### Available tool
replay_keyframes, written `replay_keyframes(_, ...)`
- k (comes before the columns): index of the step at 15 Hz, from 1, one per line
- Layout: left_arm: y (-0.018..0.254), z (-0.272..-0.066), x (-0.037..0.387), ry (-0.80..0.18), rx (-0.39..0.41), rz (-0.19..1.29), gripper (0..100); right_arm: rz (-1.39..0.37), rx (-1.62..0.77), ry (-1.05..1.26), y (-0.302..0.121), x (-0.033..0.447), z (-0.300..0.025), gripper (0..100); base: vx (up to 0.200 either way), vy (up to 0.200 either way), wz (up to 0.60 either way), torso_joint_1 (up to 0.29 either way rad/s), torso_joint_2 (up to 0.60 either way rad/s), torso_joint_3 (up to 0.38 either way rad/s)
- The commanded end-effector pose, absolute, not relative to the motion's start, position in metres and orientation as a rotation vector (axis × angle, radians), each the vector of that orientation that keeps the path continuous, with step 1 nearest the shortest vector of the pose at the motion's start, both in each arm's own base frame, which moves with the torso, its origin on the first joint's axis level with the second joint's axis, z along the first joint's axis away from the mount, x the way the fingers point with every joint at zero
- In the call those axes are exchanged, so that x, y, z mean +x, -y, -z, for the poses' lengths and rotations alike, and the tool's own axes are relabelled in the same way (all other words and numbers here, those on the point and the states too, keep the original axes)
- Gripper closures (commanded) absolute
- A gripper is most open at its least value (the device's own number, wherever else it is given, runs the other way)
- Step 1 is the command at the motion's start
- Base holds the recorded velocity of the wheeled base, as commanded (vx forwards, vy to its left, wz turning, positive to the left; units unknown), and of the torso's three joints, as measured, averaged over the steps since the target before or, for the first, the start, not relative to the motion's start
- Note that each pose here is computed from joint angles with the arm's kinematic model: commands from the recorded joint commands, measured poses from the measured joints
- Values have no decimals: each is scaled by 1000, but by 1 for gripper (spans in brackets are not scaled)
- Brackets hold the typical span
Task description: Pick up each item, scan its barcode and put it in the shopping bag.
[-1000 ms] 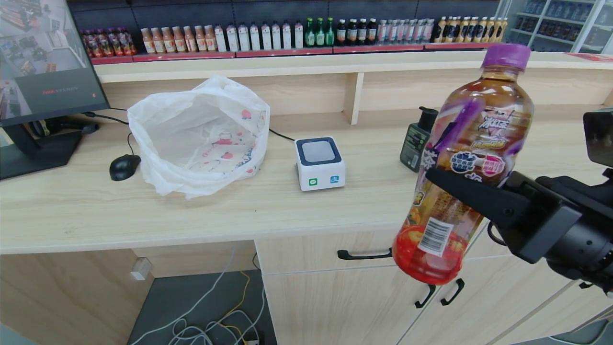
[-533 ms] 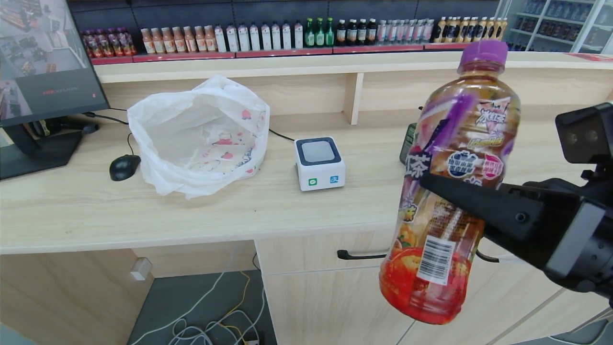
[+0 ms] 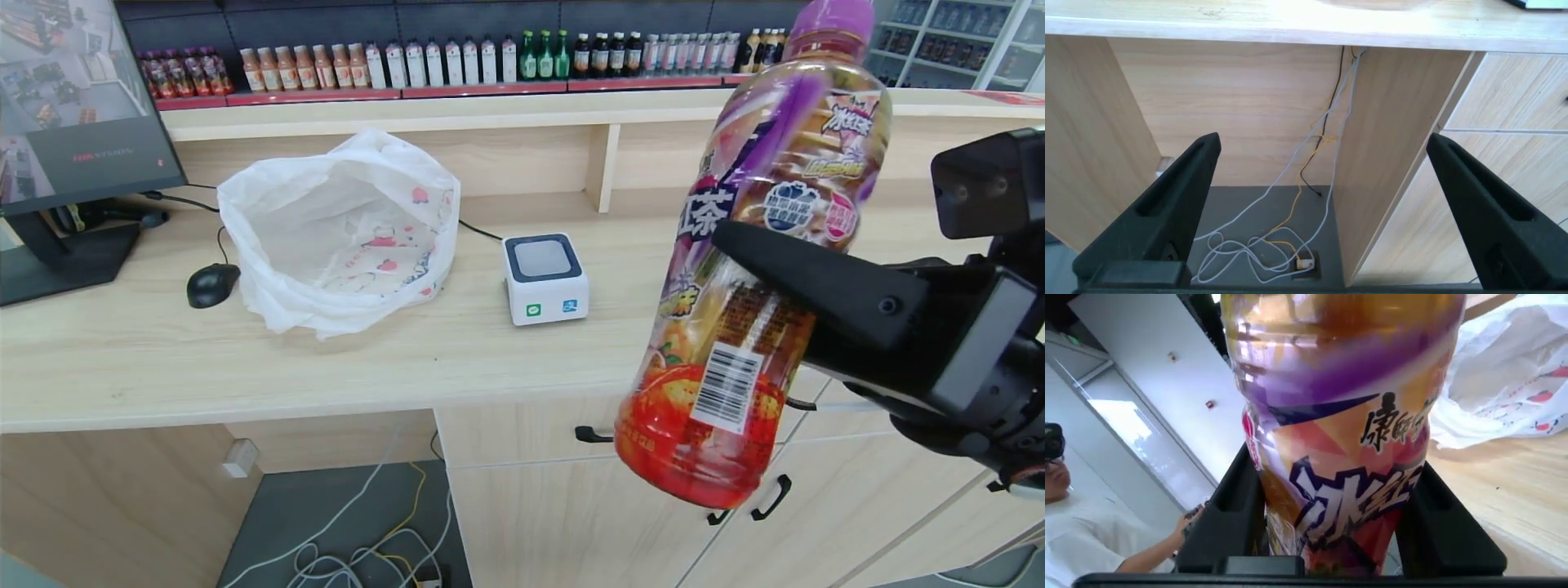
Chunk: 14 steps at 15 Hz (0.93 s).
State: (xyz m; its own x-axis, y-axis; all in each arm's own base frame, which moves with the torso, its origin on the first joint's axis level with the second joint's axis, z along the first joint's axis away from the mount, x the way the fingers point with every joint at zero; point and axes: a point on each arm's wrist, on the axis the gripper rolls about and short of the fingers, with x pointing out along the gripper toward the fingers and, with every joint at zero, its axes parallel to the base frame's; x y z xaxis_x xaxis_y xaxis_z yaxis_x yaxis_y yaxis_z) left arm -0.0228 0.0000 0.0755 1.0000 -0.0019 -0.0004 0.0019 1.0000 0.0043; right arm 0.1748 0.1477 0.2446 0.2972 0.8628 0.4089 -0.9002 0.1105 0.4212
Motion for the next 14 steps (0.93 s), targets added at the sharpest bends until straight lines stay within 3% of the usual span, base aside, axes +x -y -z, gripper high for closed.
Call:
replay_keyframes(1, 0, -75, -23, 0, 5, 2, 0, -1287, 680, 22, -154, 183, -235, 100, 0, 0, 0, 0, 0, 0)
replay_keyframes(14, 0, -75, -23, 0, 5, 2, 0, -1346, 676, 82, -161, 174, -251, 100, 0, 0, 0, 0, 0, 0)
